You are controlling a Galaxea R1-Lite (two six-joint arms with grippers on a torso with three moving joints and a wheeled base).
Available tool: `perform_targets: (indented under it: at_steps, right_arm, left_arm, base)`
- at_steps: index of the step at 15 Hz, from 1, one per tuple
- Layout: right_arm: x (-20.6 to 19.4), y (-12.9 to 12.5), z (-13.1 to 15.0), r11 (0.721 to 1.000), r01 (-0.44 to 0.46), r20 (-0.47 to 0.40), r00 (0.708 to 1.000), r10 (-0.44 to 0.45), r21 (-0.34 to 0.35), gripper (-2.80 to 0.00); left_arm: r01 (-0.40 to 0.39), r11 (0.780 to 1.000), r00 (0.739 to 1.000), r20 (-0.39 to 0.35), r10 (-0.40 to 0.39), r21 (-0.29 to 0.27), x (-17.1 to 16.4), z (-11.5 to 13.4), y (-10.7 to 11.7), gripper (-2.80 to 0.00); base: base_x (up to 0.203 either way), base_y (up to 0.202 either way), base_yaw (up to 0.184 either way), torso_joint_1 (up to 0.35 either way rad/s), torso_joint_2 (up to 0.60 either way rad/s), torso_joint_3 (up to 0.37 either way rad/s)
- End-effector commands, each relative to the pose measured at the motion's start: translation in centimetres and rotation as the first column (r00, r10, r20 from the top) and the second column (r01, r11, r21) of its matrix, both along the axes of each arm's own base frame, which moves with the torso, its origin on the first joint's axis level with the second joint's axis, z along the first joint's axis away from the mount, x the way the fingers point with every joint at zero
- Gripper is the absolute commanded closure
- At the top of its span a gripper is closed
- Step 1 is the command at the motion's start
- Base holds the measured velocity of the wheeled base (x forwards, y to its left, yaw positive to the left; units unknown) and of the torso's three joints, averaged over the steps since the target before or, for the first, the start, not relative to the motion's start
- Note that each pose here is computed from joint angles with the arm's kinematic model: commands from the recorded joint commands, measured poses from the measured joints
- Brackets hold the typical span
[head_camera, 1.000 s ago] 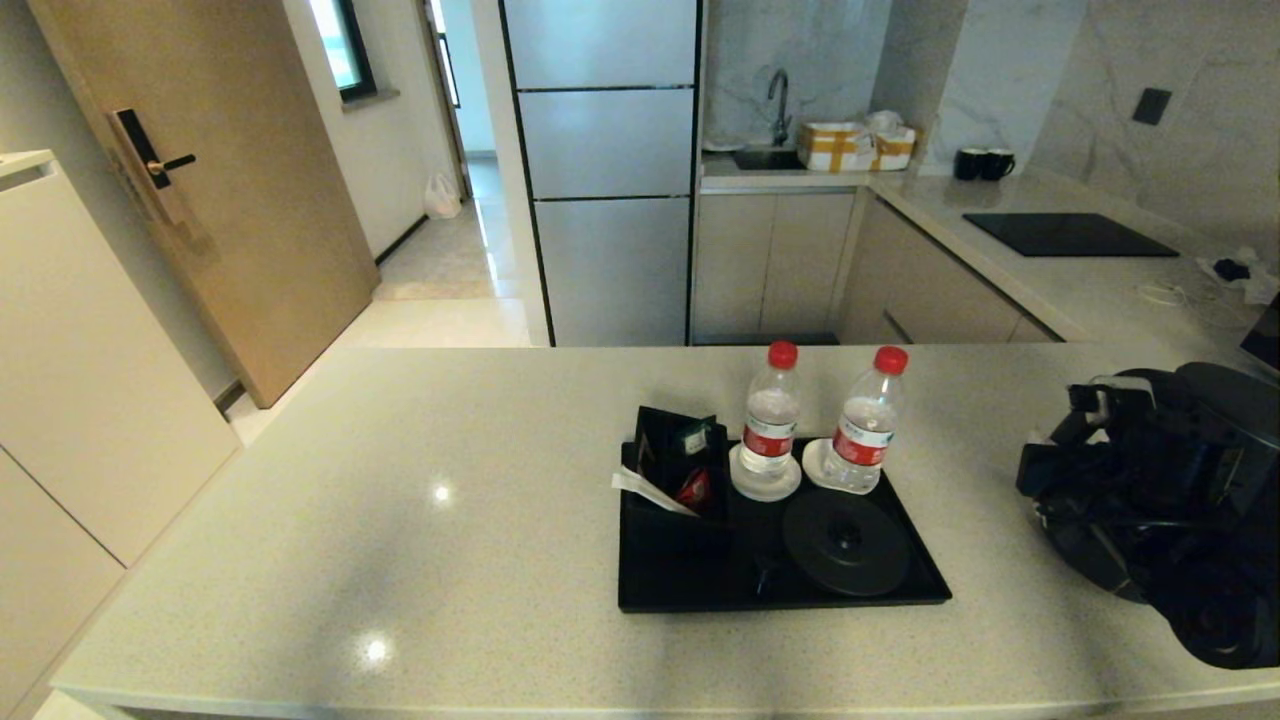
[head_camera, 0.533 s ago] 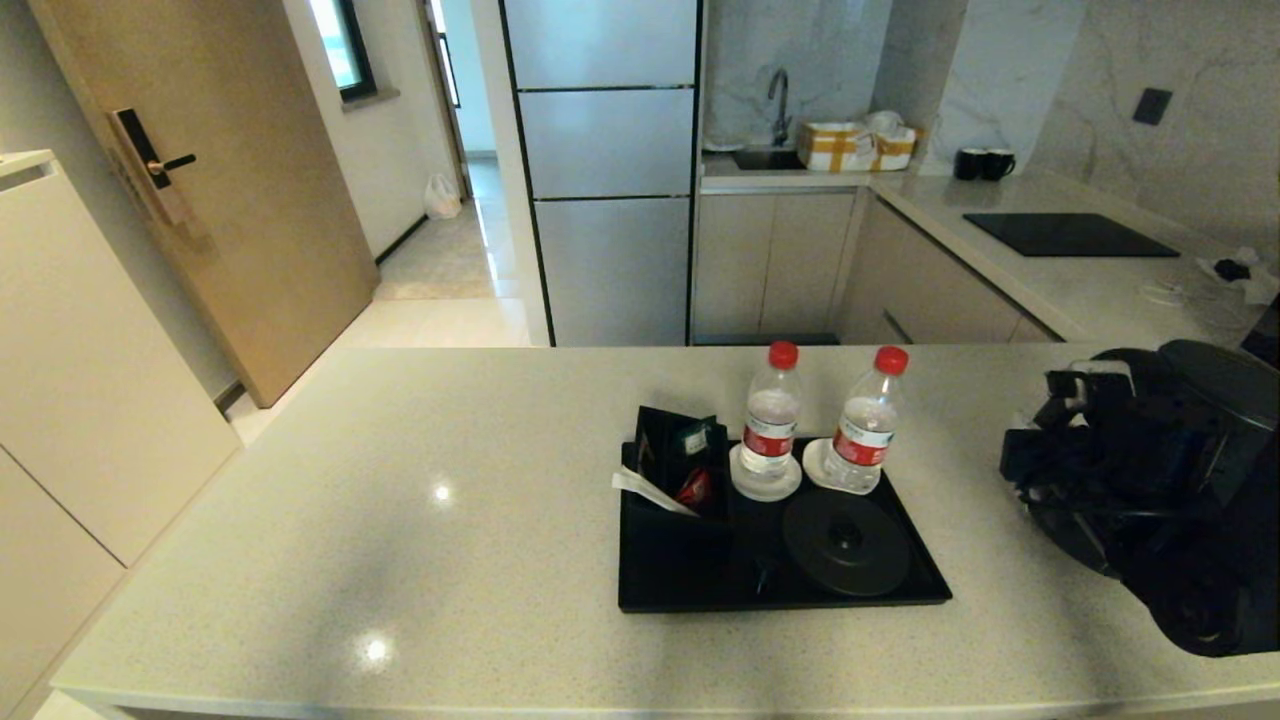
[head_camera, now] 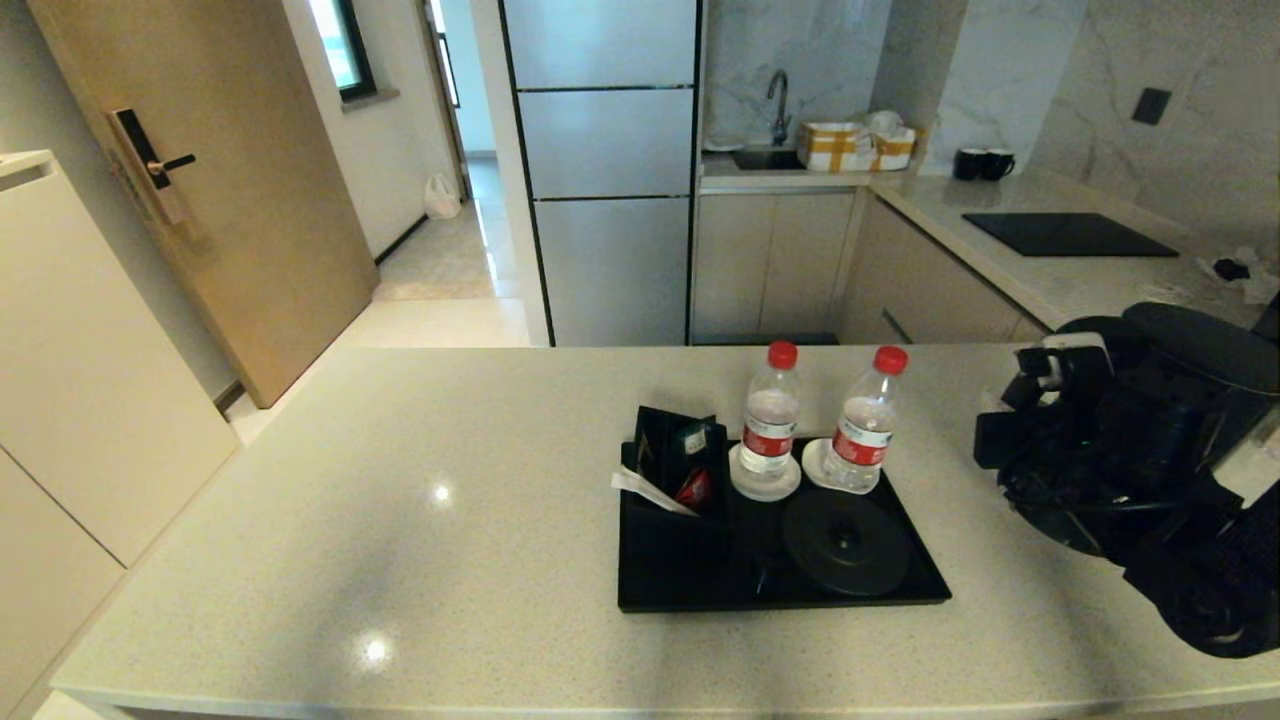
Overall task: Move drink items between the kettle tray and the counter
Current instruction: Return the kettle to its original position
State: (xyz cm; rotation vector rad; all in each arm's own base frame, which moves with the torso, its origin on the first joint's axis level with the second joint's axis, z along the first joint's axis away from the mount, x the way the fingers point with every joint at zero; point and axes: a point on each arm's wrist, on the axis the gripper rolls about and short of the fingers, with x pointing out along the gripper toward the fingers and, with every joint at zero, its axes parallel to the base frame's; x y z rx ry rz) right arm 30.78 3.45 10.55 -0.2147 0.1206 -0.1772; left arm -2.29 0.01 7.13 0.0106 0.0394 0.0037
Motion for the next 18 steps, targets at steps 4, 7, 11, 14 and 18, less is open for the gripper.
perform_targets:
  at_steps: [4,7,11,14,18]
  right_arm:
    - [-1.6,5.5,0.7,0.996,-0.064,0.02,0.998,0.065,-0.058,0.0]
    - [-2.9,7.9,0.1,0.988,-0.115,-0.008,0.993,0.114,-0.099,0.0]
    - [-4.2,10.0,-0.2,0.981,-0.152,-0.031,0.988,0.149,-0.124,0.0]
    - [-5.1,12.3,-0.7,0.971,-0.204,-0.04,0.979,0.201,-0.125,0.0]
    - [-5.7,14.2,-1.0,0.963,-0.24,-0.037,0.971,0.237,-0.119,0.0]
  left_arm:
    - [-0.001,1.0,1.0,-0.001,0.001,0.0,0.0,0.0,0.0,0.0]
    - [-0.001,1.0,1.0,-0.001,0.001,0.0,0.0,0.0,0.0,0.0]
    - [-0.001,1.0,1.0,-0.001,0.001,0.0,0.0,0.0,0.0,0.0]
    - [-0.001,1.0,1.0,-0.002,0.001,0.0,0.0,0.0,0.0,0.0]
    - [-0.001,1.0,1.0,-0.001,0.001,0.0,0.0,0.0,0.0,0.0]
  base:
    - [0.0,0.0,0.0,0.0,0.0,0.0]
    - [0.0,0.0,0.0,0.0,0.0,0.0]
    - [0.0,0.0,0.0,0.0,0.0,0.0]
    - [0.0,0.0,0.0,0.0,0.0,0.0]
    - [0.0,0.0,0.0,0.0,0.0,0.0]
